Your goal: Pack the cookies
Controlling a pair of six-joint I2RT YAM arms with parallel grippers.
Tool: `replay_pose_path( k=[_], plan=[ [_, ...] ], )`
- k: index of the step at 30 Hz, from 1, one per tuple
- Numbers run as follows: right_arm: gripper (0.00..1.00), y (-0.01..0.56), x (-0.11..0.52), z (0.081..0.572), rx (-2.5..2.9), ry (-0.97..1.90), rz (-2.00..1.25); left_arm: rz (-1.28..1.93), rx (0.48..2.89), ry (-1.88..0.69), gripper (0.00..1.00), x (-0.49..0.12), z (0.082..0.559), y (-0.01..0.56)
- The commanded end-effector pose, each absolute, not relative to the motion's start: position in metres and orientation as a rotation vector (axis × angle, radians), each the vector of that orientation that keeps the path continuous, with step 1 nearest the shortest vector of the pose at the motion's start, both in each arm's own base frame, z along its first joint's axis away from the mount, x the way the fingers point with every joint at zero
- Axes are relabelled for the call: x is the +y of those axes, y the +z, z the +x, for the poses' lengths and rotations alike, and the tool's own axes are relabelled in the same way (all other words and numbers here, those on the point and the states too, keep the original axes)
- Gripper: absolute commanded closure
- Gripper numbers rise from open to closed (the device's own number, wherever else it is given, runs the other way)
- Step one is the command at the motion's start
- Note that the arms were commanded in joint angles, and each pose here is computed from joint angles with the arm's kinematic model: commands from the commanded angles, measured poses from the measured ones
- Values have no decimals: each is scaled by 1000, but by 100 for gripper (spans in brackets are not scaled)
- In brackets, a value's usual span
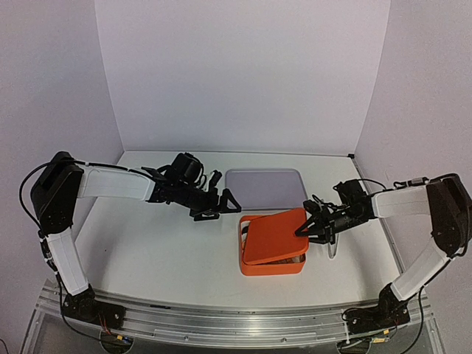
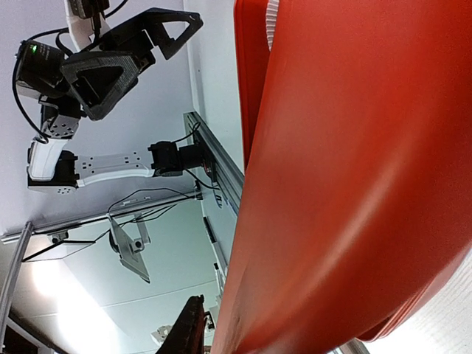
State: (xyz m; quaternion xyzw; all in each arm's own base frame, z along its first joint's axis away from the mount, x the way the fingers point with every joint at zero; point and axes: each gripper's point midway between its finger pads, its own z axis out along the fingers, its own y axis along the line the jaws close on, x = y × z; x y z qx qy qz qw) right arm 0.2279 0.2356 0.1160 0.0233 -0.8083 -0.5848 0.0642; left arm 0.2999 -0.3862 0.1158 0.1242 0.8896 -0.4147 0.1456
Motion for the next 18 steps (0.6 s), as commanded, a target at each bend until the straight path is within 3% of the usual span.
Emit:
replay_pose_path(
  k=[1, 18],
  plan=[
    [78, 115, 232, 230, -2464, -1777, 84, 397, 2530, -1211, 0, -398, 305, 125],
    [67, 106, 212, 231, -2563, -1642, -66, 446, 2558, -1186, 0, -407, 304, 117]
  ],
)
